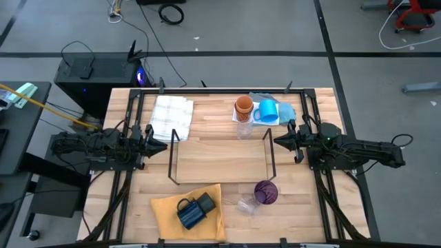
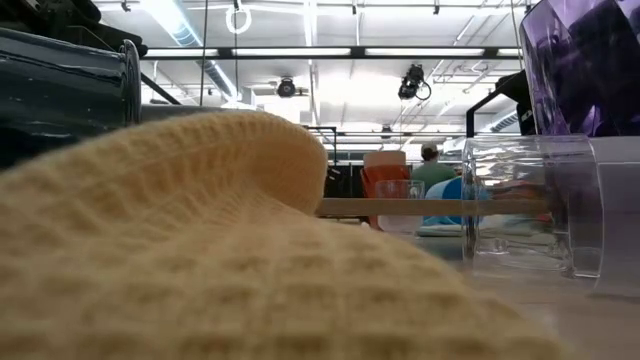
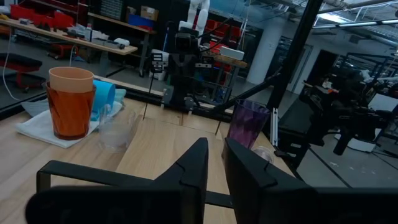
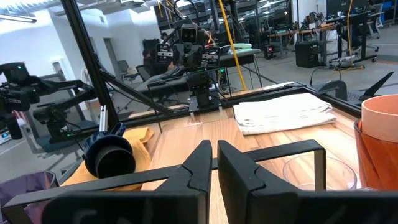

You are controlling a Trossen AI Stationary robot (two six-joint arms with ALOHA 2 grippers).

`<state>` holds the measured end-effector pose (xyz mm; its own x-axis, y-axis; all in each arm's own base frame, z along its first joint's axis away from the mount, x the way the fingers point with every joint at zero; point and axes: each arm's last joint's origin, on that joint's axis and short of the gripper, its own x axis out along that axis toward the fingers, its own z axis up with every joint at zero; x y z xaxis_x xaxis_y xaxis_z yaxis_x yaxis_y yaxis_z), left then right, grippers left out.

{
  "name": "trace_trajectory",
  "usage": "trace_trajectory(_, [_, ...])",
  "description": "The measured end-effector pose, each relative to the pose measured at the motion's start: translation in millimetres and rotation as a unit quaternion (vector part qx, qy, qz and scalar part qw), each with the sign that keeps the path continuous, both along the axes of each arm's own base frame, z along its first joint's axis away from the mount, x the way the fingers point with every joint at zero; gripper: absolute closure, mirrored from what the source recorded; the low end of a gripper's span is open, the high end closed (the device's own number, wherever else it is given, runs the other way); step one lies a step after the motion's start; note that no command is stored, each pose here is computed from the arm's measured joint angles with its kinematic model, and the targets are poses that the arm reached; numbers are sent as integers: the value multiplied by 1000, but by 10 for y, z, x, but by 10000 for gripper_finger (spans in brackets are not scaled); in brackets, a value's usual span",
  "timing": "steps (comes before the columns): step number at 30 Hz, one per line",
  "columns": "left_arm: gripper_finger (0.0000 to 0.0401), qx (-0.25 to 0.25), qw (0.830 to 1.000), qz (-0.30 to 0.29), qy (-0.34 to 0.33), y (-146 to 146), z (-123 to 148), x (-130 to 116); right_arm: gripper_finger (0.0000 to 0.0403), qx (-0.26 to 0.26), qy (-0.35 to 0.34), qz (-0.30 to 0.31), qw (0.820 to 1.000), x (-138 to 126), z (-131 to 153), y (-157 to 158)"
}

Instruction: Stack small to large cups/mugs on shelf

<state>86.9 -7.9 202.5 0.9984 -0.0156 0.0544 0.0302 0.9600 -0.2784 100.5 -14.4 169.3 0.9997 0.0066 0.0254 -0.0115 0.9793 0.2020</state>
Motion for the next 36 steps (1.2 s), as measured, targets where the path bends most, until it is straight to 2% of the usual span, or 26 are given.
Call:
trace_trajectory(12, [350,0,1000,0,0,0,0,0,369,0,0,0,1000,0,1,0])
trace_trajectory(36, [343,0,1000,0,0,0,0,0,369,0,0,0,1000,0,1,1])
